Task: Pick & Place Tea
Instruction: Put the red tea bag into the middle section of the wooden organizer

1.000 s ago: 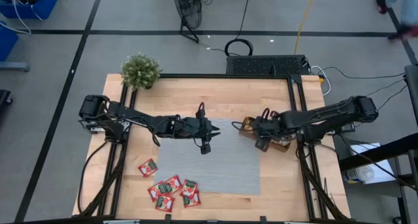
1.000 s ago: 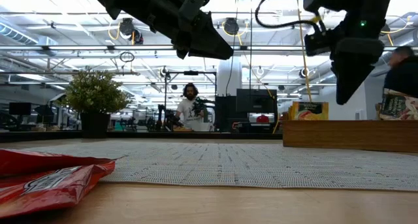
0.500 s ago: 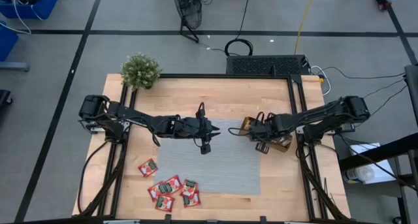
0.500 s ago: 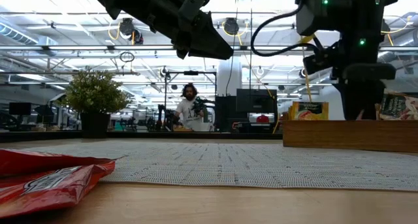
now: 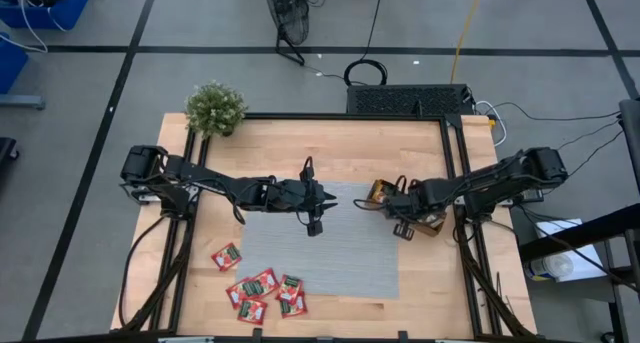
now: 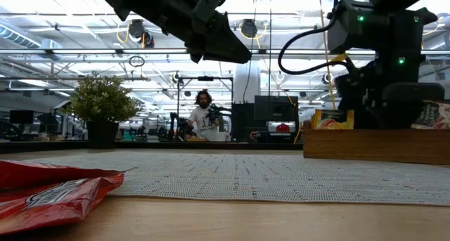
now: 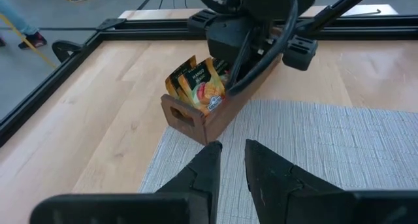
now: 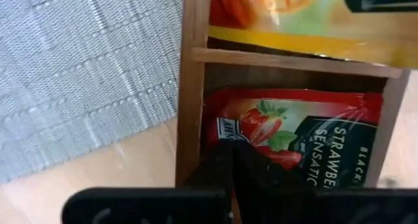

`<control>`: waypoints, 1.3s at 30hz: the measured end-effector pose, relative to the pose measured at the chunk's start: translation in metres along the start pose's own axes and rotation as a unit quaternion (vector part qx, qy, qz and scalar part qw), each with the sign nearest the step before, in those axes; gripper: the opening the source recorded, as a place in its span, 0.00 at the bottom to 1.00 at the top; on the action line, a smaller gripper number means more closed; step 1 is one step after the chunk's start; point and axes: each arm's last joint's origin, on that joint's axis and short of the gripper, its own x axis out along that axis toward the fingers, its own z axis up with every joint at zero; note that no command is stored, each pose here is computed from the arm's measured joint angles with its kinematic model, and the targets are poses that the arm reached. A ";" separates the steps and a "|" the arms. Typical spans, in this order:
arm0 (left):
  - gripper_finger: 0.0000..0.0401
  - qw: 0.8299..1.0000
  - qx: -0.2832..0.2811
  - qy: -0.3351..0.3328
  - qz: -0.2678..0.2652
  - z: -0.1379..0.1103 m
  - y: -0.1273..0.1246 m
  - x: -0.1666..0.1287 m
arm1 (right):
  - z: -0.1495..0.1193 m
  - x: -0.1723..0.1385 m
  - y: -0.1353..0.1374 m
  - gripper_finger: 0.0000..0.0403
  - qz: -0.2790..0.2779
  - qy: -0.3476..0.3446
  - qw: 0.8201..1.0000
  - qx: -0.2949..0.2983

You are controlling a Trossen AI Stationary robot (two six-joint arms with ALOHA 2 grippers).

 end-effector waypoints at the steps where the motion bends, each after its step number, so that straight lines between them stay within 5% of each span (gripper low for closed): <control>1: 0.20 1.000 0.000 0.000 0.000 0.000 0.000 0.000 | 0.000 0.000 -0.001 0.00 -0.015 -0.005 1.000 0.001; 18: 0.20 1.000 -0.008 0.000 0.000 0.000 0.000 0.000 | -0.002 -0.002 -0.008 0.00 -0.158 -0.067 0.985 0.008; 39: 0.20 1.000 -0.008 0.000 0.001 0.000 0.000 0.000 | 0.001 -0.010 -0.007 0.00 -0.193 -0.087 0.977 0.003</control>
